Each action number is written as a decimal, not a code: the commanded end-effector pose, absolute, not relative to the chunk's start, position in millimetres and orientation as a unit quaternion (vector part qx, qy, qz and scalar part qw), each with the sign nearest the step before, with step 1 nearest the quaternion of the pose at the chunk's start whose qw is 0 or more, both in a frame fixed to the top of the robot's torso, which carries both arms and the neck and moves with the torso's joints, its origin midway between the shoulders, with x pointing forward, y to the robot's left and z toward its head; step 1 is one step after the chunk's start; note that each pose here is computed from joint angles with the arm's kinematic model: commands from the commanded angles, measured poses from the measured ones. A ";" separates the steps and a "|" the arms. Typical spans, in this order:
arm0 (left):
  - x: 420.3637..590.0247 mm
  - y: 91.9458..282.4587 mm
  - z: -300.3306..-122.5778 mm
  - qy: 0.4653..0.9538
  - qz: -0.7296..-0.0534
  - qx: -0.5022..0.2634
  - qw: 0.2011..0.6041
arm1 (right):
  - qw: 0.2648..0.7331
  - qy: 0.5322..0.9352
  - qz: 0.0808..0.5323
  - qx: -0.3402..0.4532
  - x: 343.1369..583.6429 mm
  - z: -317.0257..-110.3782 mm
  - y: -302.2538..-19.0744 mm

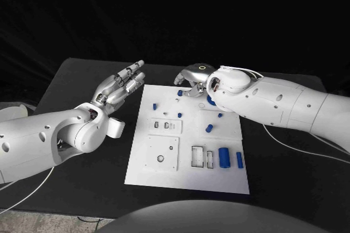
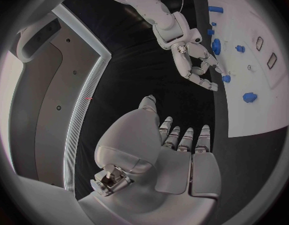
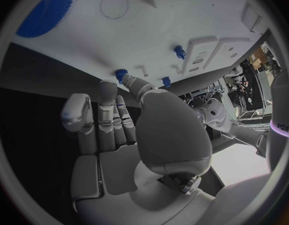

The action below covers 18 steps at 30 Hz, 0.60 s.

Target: Assemble the parts on the task board

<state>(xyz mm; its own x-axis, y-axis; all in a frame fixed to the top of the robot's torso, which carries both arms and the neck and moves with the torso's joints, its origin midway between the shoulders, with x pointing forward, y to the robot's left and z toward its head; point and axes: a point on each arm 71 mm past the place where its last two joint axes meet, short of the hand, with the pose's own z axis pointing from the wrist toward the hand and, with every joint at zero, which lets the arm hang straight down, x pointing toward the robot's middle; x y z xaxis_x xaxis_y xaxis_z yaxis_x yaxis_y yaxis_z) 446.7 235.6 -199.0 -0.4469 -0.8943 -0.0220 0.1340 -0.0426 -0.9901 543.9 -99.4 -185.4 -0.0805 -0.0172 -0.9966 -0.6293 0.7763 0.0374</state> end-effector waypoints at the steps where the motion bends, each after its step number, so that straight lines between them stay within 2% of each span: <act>1: 445.9 235.5 -198.5 0.561 -0.644 -0.339 0.394 | 0.666 0.664 0.259 -0.220 543.9 -170.6 -105.5; 6: 445.7 237.6 -198.3 0.561 -0.643 -0.340 0.395 | 0.686 0.646 0.261 -0.210 538.6 -145.1 -128.0; 10: 445.3 237.9 -196.9 0.555 -0.648 -0.336 0.400 | 0.685 0.652 0.254 -0.204 528.8 -131.1 -150.4; 18: 444.7 237.7 -195.4 0.551 -0.652 -0.325 0.406 | 0.669 0.681 0.226 -0.195 517.4 -132.3 -189.3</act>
